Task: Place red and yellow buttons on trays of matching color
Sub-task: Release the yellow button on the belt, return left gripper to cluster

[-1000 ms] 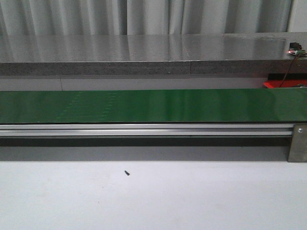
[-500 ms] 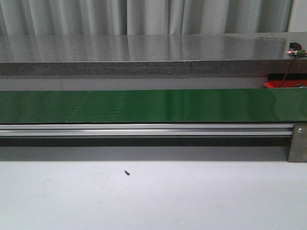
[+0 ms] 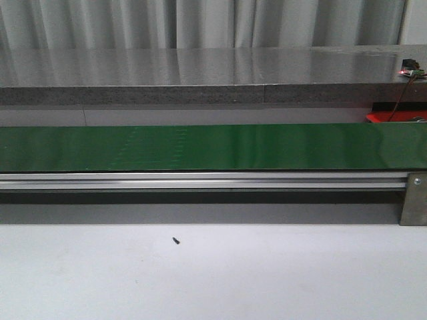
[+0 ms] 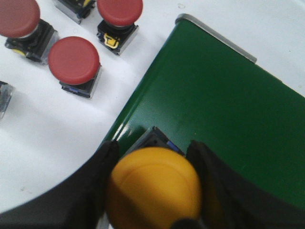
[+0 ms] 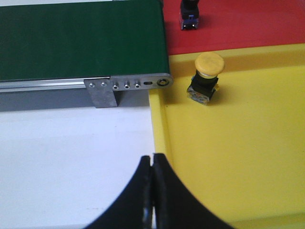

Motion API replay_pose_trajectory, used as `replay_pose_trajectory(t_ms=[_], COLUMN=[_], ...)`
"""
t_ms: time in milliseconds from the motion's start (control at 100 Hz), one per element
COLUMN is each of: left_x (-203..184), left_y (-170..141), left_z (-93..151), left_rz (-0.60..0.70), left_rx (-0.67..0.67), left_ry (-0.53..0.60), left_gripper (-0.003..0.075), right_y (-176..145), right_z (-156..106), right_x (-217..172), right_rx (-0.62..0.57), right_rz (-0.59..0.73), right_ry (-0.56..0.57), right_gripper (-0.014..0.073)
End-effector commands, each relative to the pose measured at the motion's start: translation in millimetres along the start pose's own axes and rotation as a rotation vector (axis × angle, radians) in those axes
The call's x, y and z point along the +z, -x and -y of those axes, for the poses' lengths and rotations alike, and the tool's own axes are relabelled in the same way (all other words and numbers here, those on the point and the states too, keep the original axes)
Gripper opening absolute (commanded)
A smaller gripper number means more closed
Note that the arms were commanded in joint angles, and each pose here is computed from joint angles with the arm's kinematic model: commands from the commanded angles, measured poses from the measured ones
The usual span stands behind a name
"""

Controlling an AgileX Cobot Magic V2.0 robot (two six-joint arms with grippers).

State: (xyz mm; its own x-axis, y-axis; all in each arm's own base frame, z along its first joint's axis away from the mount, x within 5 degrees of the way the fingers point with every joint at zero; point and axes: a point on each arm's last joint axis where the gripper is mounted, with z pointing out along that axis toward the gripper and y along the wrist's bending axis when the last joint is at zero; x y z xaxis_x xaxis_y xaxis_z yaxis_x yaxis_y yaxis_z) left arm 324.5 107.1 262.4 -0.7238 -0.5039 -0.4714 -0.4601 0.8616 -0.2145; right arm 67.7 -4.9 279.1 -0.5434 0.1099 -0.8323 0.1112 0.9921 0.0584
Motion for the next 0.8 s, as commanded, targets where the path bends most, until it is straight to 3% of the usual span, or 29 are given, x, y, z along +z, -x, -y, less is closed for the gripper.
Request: replay_pose_trajectory(t_ms=[0, 190, 260, 410, 480, 790], left_x=[-15.4, -2.7, -2.7, -8.0, -13.0, -36.1], left_y=[12.4, 10.5, 11.2, 16.0, 20.5, 30.1], left_z=[9.1, 8.0, 8.1, 13.0, 16.8, 24.5], left_rz=[0.11, 0.071, 0.078, 0.082, 0.096, 0.108], left_rx=[0.013, 0.011, 0.011, 0.022, 0.003, 0.003], left_ry=[-0.03, -0.023, -0.023, -0.058, -0.086, -0.125], left_gripper=[0.0119, 0.0155, 0.0241, 0.053, 0.0605, 0.0606], right_y=[12.4, 12.4, 12.4, 12.4, 12.4, 12.4], right_z=[-1.1, -1.1, -1.1, -1.1, -1.1, -1.1], right_x=[-4.1, -4.1, -4.1, -4.1, -4.1, -4.1], right_rx=[-0.001, -0.001, -0.001, -0.001, -0.001, -0.001], right_rz=[0.081, 0.081, 0.081, 0.081, 0.081, 0.081], right_ry=[0.009, 0.009, 0.009, 0.009, 0.009, 0.009], right_gripper=[-0.0059, -0.0059, -0.0059, -0.0059, -0.0059, -0.0059])
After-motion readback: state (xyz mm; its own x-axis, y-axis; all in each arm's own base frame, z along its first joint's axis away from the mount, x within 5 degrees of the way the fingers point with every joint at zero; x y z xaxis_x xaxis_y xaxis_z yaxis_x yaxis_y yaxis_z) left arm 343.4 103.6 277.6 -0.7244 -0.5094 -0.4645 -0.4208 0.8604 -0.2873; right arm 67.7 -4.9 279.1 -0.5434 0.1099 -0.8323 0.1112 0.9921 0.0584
